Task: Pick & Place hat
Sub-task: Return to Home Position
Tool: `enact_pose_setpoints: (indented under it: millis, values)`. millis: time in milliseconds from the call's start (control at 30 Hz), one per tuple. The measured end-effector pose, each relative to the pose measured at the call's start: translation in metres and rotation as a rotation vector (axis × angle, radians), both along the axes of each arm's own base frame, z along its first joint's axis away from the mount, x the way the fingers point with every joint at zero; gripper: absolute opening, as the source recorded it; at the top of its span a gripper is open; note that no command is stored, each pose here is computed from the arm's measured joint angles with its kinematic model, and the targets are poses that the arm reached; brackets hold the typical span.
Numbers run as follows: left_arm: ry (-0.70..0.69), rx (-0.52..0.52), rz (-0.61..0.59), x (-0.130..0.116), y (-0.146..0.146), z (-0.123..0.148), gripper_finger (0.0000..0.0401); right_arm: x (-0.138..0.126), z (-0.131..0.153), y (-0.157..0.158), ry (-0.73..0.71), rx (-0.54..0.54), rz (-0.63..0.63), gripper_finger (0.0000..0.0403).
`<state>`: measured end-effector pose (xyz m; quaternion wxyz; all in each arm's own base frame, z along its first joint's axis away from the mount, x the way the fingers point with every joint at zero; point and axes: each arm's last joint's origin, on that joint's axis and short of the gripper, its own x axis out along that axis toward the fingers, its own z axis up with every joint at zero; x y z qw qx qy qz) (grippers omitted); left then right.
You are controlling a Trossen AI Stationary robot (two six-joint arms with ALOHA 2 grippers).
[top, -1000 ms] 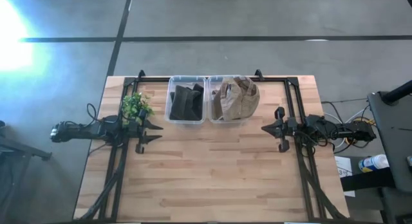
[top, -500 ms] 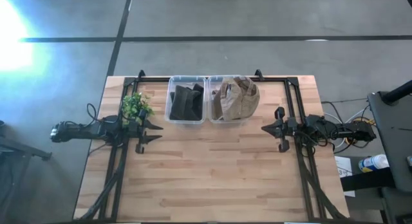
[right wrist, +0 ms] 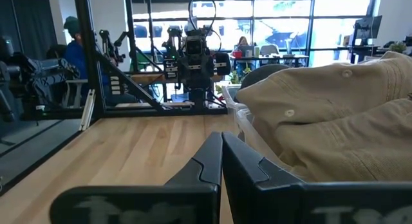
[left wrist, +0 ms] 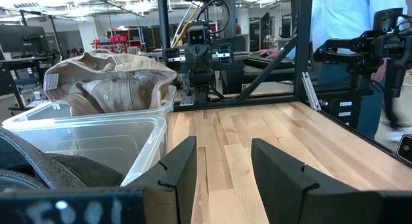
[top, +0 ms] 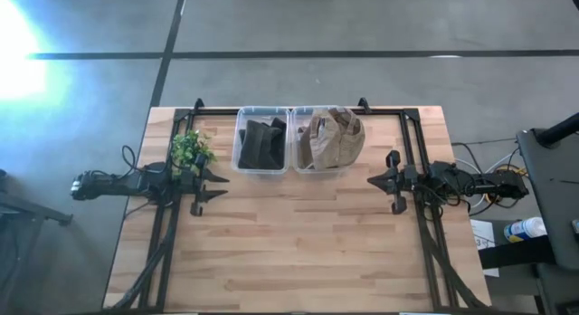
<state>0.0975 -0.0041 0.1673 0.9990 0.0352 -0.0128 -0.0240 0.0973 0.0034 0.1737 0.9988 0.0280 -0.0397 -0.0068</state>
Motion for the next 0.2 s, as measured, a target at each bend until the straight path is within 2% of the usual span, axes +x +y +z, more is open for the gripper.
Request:
enact_pose_setpoints:
  millis: [200]
  values:
    - [0.000, 0.000, 0.000, 0.0000, 0.0000, 0.0000, 0.0142, 0.0000, 0.0000, 0.0000, 0.000, -0.001, 0.000, 0.0009]
